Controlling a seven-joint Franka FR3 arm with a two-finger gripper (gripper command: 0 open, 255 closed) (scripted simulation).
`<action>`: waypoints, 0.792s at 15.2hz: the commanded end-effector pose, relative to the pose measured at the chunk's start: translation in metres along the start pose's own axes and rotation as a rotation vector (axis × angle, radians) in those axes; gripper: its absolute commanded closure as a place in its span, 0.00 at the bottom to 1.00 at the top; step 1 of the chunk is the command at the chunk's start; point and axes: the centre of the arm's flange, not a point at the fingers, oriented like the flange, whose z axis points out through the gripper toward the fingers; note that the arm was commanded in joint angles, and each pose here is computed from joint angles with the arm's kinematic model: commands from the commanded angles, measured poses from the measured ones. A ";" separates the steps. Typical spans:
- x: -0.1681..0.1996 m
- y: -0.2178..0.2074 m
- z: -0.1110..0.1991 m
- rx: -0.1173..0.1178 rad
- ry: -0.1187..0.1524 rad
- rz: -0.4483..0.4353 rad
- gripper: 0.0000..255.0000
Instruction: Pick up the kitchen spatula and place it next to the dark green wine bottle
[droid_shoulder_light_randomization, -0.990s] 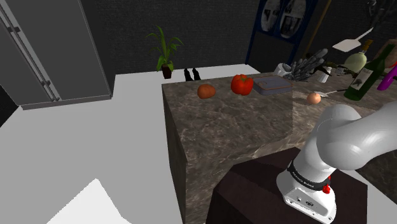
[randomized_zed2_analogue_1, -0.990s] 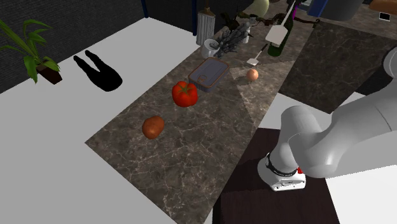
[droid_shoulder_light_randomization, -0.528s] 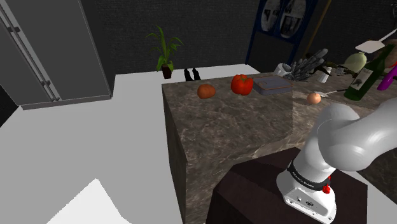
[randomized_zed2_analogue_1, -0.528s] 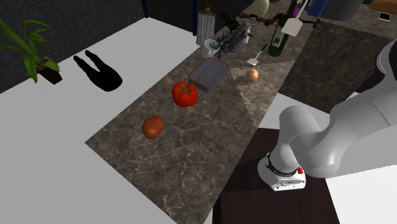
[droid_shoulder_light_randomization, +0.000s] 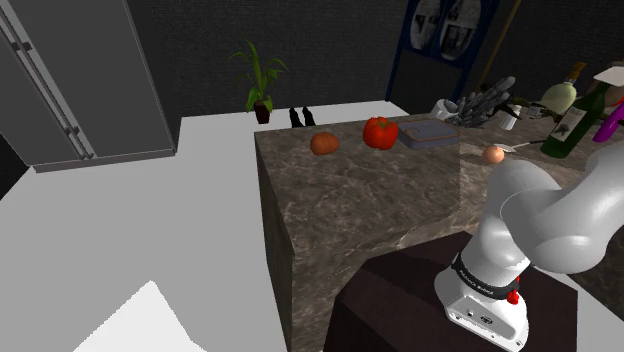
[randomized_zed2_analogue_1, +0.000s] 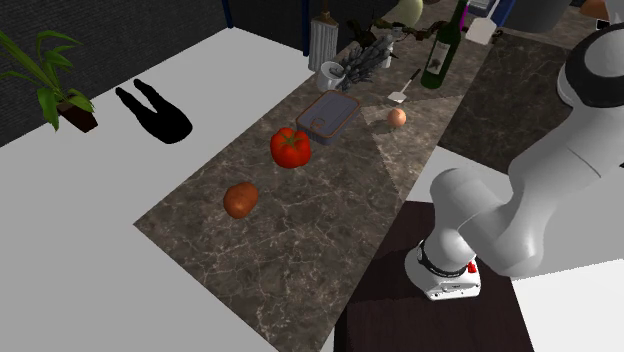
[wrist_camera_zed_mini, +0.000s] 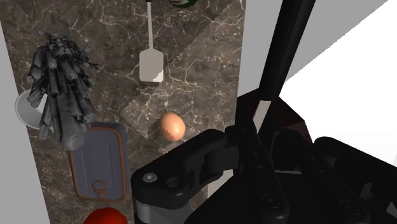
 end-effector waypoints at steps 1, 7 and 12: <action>-0.010 -0.007 0.004 0.001 -0.002 -0.002 1.00; -0.008 -0.007 0.036 0.001 -0.002 -0.002 1.00; -0.006 -0.007 0.062 0.001 -0.002 -0.002 1.00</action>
